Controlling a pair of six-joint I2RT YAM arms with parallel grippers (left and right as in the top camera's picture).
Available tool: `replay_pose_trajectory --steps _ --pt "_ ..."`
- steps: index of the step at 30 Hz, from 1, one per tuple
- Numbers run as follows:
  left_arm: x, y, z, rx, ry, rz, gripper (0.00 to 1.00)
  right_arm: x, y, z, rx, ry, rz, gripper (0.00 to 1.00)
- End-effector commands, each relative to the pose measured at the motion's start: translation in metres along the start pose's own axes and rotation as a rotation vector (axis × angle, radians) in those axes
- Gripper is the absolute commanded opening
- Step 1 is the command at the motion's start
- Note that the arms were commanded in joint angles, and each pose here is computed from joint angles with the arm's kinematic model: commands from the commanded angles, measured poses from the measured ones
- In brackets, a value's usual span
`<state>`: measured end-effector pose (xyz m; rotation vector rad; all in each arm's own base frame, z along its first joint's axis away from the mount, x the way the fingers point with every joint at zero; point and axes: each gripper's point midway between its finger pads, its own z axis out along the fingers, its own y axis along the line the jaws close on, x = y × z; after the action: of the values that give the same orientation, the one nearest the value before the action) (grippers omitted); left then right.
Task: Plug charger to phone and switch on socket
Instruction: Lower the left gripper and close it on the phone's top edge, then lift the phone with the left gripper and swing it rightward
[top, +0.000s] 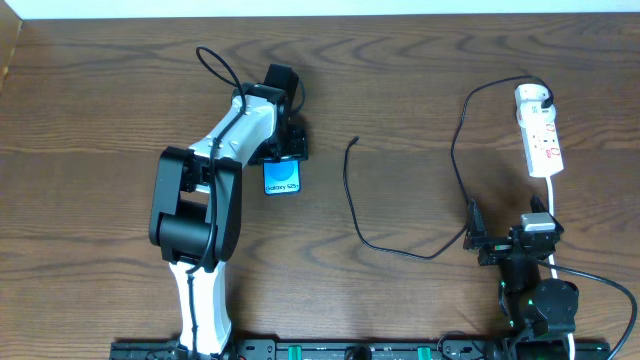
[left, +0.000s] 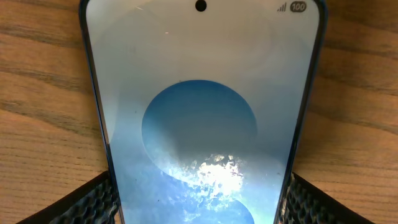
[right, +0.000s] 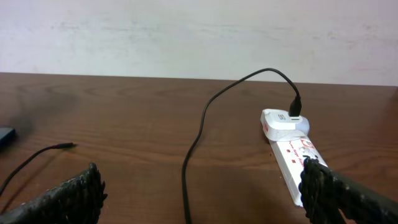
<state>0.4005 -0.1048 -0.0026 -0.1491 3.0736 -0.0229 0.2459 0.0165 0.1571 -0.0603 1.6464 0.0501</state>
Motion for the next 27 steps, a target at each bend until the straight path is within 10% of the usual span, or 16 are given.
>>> replay_pose_trajectory --steps 1,27 --pt "0.013 0.01 0.013 -0.042 0.066 0.002 0.76 0.001 0.002 0.0 -0.011 0.001 0.014 0.99" --pt "0.001 0.0 -0.068 0.058 -0.011 -0.013 0.76 0.001 0.002 0.0 -0.011 0.001 0.014 0.99"
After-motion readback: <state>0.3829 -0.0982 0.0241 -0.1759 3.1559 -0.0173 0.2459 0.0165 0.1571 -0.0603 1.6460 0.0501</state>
